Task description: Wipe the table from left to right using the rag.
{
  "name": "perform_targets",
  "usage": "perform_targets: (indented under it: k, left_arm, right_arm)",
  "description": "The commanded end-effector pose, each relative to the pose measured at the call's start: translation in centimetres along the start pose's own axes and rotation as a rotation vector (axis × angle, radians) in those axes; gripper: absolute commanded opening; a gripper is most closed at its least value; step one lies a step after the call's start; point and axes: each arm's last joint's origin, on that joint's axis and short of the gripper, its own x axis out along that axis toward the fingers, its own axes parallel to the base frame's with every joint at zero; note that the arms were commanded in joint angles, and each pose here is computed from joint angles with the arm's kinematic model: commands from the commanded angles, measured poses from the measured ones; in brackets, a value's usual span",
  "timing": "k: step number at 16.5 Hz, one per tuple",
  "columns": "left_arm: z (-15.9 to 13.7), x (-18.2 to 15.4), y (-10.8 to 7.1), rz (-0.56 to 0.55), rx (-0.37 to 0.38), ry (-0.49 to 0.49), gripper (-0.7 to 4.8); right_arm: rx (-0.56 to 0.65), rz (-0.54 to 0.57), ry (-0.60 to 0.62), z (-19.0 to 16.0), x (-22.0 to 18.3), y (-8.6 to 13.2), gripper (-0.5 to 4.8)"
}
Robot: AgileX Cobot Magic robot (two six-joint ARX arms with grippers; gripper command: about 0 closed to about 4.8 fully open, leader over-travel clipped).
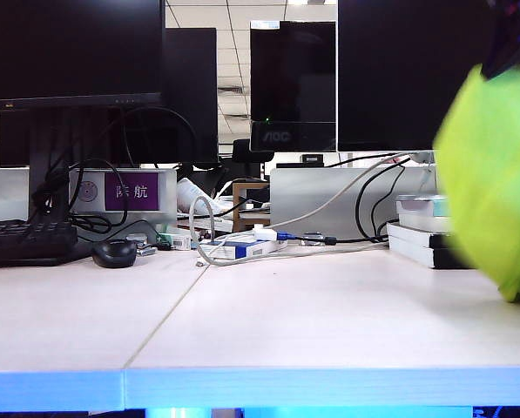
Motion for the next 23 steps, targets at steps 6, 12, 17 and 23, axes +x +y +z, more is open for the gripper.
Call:
perform_targets:
  k: [6,12,17,23]
  left_arm:
    - [0.6,-1.0,-0.8,-0.044,0.078,0.004,3.51]
    - [1.8,-3.0,-3.4,-0.076,0.237,-0.028,0.52]
    - [3.6,-10.0,-9.9,0.065,0.410,-0.130,0.51]
    - [1.3,-19.2,-20.0,0.284,0.567,-0.168,0.51]
  right_arm:
    - [0.005,0.081,-0.300,6.1,-4.0,-0.4,2.20]
    - [0.002,0.105,-0.480,7.9,-8.2,-0.7,-0.05]
    - [0.056,0.162,-0.391,3.1,-10.7,-0.4,-0.05]
    - [0.068,0.174,-0.275,-9.1,-8.0,0.7,-0.05]
